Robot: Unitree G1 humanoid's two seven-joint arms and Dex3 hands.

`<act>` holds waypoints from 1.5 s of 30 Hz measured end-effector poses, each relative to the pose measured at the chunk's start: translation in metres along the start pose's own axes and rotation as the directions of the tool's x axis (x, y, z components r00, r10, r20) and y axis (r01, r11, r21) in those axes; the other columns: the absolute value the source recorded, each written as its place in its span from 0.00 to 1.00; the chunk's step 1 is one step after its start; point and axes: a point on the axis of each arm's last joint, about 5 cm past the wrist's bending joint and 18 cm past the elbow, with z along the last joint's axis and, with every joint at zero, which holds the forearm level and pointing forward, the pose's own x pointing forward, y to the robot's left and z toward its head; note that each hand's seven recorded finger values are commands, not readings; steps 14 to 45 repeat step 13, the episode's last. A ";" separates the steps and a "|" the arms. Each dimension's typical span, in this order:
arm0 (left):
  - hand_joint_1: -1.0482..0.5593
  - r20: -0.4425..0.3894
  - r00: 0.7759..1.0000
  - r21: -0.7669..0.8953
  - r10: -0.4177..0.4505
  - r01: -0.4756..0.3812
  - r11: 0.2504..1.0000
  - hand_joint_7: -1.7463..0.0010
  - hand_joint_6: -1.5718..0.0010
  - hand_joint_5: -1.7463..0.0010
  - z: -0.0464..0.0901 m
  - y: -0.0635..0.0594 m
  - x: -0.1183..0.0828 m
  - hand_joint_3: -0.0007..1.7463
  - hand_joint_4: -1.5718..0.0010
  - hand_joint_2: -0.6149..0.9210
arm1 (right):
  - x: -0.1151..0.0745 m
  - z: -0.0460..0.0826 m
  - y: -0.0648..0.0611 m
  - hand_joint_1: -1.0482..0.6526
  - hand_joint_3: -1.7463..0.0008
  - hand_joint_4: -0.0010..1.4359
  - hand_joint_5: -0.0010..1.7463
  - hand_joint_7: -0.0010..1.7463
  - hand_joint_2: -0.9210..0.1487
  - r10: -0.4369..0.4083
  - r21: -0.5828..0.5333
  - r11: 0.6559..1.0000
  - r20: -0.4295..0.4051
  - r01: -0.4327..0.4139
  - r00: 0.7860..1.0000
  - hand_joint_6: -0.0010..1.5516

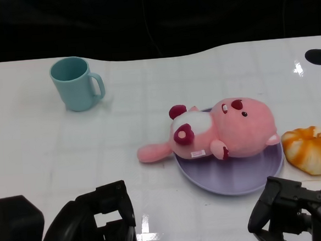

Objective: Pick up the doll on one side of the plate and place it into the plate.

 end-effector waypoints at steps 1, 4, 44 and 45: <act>0.60 0.001 1.000 0.000 0.000 0.000 1.000 0.00 0.48 0.00 0.000 0.000 0.000 0.92 0.37 0.60 | 0.000 0.000 0.000 0.48 0.63 0.46 0.98 0.85 0.13 0.000 0.000 1.000 -0.001 0.000 1.000 0.36; 0.59 0.010 1.000 0.002 -0.001 0.001 1.000 0.00 0.48 0.00 0.000 0.000 0.000 0.93 0.37 0.60 | 0.000 0.000 0.000 0.49 0.63 0.46 0.98 0.85 0.13 0.001 0.001 1.000 -0.002 -0.001 1.000 0.35; 0.58 0.020 1.000 0.020 -0.014 0.013 1.000 0.01 0.48 0.00 0.002 0.001 -0.001 0.93 0.37 0.59 | 0.000 0.000 0.000 0.49 0.62 0.45 0.99 0.86 0.13 0.002 -0.001 1.000 0.000 -0.002 1.000 0.35; 0.58 0.020 1.000 0.020 -0.014 0.013 1.000 0.01 0.48 0.00 0.002 0.001 -0.001 0.93 0.37 0.59 | 0.000 0.000 0.000 0.49 0.62 0.45 0.99 0.86 0.13 0.002 -0.001 1.000 0.000 -0.002 1.000 0.35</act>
